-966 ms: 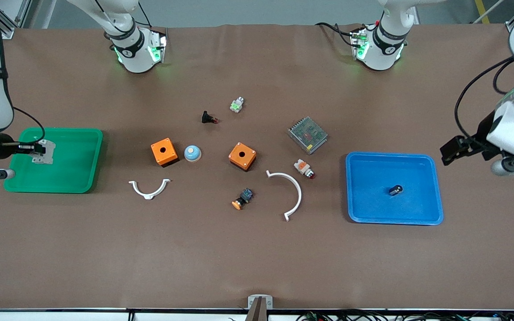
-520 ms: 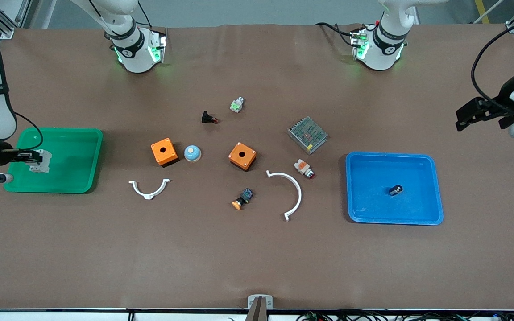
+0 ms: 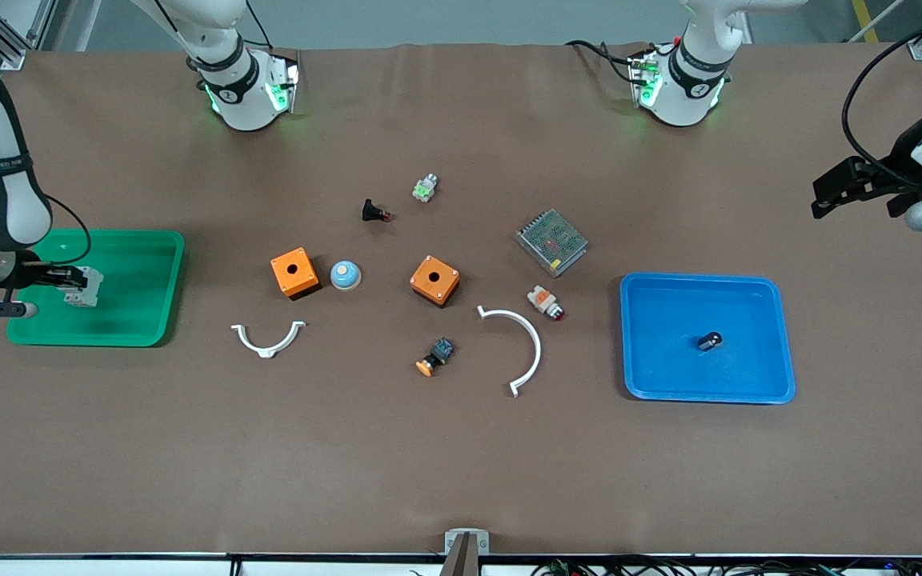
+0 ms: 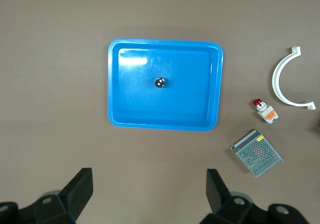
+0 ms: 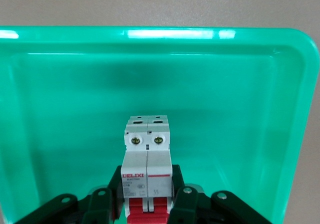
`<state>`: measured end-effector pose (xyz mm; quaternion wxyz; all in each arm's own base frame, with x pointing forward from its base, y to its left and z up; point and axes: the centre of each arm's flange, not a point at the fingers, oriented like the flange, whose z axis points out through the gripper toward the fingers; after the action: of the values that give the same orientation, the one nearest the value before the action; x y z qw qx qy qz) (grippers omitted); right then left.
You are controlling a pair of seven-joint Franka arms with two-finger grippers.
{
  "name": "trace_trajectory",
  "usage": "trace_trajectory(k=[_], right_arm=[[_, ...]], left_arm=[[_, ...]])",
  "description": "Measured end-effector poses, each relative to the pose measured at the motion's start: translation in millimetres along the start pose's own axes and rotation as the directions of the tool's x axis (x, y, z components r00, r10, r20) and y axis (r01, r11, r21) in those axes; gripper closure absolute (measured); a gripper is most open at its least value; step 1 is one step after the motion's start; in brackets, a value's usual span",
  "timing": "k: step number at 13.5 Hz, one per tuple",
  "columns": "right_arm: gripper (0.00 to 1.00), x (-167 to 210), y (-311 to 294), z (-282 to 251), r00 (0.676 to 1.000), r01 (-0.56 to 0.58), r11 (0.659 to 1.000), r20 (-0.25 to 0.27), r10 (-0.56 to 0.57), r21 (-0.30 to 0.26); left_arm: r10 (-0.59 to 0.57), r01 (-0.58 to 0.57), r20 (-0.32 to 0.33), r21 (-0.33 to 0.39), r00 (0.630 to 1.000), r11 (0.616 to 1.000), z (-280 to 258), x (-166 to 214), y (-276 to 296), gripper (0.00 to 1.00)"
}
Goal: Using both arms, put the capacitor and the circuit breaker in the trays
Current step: 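Lower the white breaker into the green tray with the right gripper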
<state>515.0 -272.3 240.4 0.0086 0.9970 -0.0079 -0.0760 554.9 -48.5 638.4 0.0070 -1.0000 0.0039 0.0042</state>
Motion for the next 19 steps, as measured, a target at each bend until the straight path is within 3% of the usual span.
trace_trajectory(k=[3, 4, 9, 11, 13, 16, 19], right_arm=[[0.6, -4, 3, 18, 1.0, -0.008, 1.0, -0.006, 0.008, -0.001], [0.55, -4, 3, 19, 1.0, -0.008, 1.0, -0.007, 0.008, -0.002], [0.03, 5, -2, -3, 1.0, 0.007, 1.0, -0.008, -0.007, 0.002], [0.0, 17, -19, -51, 0.999, 0.035, 0.999, 0.004, -0.035, 0.007], [0.02, 25, -58, -114, 1.0, 0.019, 1.0, -0.015, -0.019, -0.008], [0.02, 14, -133, -184, 0.999, -0.035, 0.999, -0.022, 0.035, -0.018], [0.01, -1, -193, -233, 0.997, -0.048, 0.999, -0.062, 0.046, -0.025]], left_arm=[[0.013, -0.013, 0.004, -0.001, 1.0, 1.0, 1, -3, 7, 0.0], [0.018, -0.018, 0.005, -0.001, 1.0, 1.0, 1, -4, 11, 0.0], [0.033, -0.034, 0.002, 0.004, 0.999, 0.999, -3, -18, 20, 0.0], [0.035, -0.035, -0.004, 0.006, 0.999, 0.999, -6, -22, 21, 0.0], [0.037, -0.037, -0.008, 0.007, 0.999, 0.999, -8, -24, 22, 0.0], [0.038, -0.038, -0.008, 0.007, 0.999, 0.999, -7, -24, 23, 0.0], [0.041, -0.041, -0.01, 0.007, 0.999, 0.999, -7, -24, 24, 0.0]])
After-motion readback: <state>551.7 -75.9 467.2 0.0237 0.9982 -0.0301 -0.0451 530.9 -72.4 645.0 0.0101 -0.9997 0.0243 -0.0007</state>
